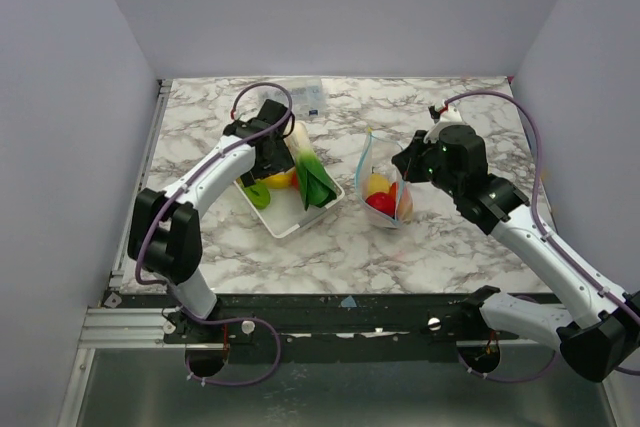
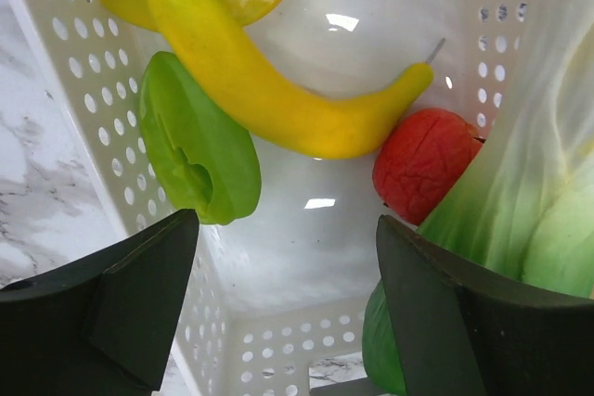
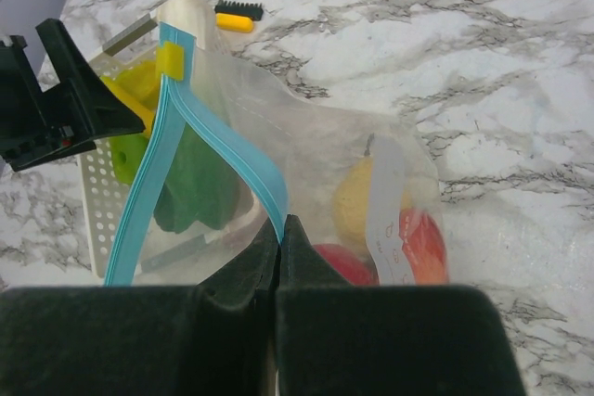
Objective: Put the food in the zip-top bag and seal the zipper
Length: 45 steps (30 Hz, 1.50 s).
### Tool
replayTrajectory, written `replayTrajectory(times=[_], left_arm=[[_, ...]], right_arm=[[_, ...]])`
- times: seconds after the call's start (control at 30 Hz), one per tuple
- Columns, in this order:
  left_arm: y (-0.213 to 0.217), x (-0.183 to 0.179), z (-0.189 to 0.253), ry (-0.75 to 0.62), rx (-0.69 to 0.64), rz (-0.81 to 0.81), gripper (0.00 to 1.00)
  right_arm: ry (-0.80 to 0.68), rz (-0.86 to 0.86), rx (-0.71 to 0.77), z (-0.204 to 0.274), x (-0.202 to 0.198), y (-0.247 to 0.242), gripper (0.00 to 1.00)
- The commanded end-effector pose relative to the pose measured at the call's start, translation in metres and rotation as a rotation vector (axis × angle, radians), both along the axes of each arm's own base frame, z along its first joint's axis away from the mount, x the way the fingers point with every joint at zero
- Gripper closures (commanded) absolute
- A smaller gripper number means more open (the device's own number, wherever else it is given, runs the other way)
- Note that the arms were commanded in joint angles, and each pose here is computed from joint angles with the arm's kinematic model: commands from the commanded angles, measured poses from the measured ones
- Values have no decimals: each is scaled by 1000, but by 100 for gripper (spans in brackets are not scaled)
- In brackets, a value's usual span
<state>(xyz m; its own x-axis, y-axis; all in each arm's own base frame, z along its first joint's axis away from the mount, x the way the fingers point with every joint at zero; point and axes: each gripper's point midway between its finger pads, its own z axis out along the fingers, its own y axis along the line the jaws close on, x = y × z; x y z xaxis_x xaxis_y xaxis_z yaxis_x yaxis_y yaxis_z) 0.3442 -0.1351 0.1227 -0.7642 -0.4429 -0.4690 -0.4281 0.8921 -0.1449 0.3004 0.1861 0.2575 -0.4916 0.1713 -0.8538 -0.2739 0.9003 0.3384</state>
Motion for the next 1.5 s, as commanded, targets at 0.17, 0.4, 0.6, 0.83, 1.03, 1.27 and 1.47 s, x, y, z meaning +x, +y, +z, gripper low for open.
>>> replayTrajectory(times=[0.17, 0.4, 0.6, 0.83, 1.03, 1.27, 1.47], left_arm=[[18, -14, -16, 100, 151, 90, 23], [22, -13, -27, 149, 202, 126, 23], [25, -11, -35, 161, 222, 159, 24], [14, -9, -52, 200, 188, 176, 28], [13, -5, -61, 210, 199, 188, 36], [14, -3, -66, 210, 209, 192, 46], [16, -7, -70, 218, 208, 206, 44]], right_arm=[[4, 5, -1, -2, 1, 0, 99], [5, 11, -2, -2, 3, 2, 99], [5, 14, -2, -3, 4, 3, 99], [1, 12, -6, -1, 3, 2, 99], [1, 6, -9, -2, 3, 0, 99], [8, 7, -7, -4, 4, 2, 99], [11, 11, -1, -5, 4, 3, 99]])
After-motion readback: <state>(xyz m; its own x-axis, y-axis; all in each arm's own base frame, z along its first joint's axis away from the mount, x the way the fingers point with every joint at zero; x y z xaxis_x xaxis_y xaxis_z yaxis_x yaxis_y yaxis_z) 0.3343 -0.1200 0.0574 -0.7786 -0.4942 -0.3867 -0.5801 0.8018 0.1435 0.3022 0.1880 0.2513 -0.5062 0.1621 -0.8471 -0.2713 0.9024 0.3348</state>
